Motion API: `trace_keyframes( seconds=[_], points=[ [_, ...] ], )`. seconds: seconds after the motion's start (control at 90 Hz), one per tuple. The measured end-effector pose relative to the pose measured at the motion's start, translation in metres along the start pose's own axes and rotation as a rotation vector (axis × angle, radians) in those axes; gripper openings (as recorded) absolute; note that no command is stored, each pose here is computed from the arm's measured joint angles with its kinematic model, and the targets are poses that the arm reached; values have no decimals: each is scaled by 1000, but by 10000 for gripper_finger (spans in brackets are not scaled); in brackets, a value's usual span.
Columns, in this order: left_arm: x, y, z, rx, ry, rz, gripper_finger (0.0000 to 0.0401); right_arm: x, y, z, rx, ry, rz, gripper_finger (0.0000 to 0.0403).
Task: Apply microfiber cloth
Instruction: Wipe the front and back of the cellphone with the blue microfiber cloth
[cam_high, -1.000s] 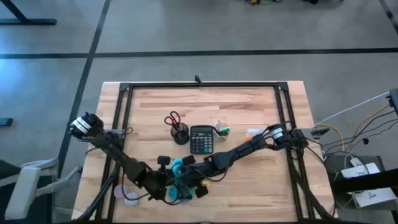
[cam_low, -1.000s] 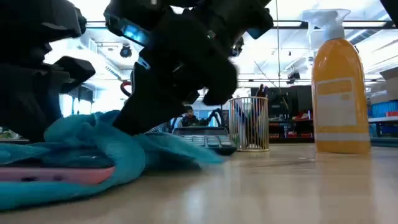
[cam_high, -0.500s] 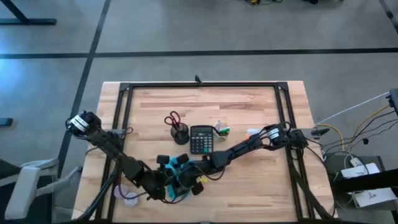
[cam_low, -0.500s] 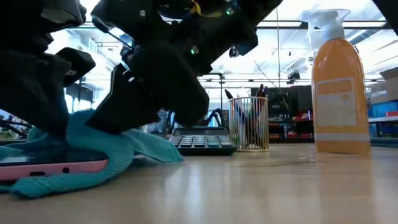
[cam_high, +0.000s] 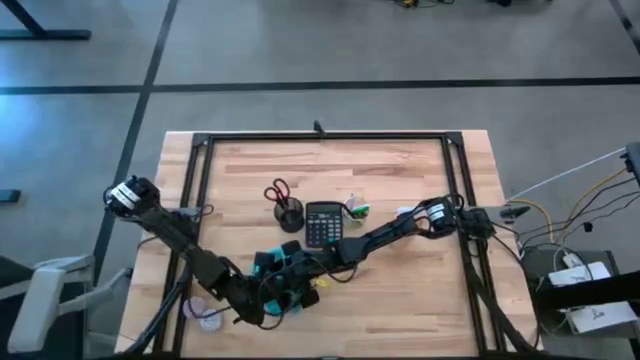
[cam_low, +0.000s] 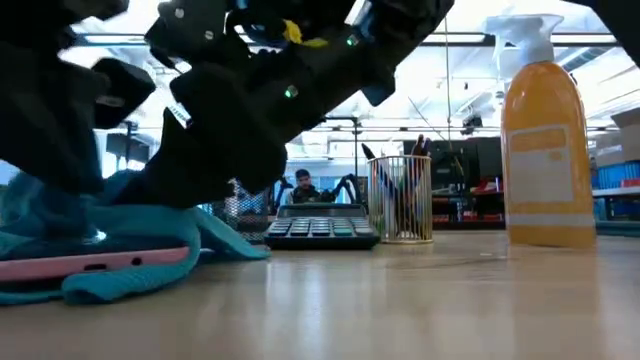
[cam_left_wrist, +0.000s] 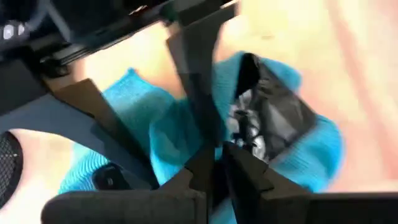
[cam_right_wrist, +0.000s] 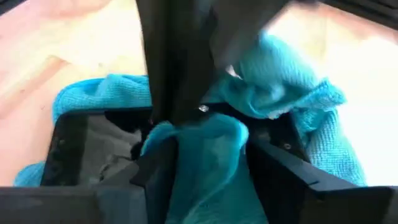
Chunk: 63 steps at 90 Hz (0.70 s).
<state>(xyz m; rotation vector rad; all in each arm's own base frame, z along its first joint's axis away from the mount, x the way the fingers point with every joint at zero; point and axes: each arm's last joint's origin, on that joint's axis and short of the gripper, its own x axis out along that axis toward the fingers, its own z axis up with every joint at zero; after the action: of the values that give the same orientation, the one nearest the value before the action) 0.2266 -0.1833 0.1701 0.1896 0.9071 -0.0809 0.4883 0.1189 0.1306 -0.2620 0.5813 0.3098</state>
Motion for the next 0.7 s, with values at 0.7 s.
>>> trace_keyframes(
  seconds=[0.7],
  points=[
    [6,-1,9,-50,-122,81,20,-35,-8,33,-66,168,-17,144]
  ],
)
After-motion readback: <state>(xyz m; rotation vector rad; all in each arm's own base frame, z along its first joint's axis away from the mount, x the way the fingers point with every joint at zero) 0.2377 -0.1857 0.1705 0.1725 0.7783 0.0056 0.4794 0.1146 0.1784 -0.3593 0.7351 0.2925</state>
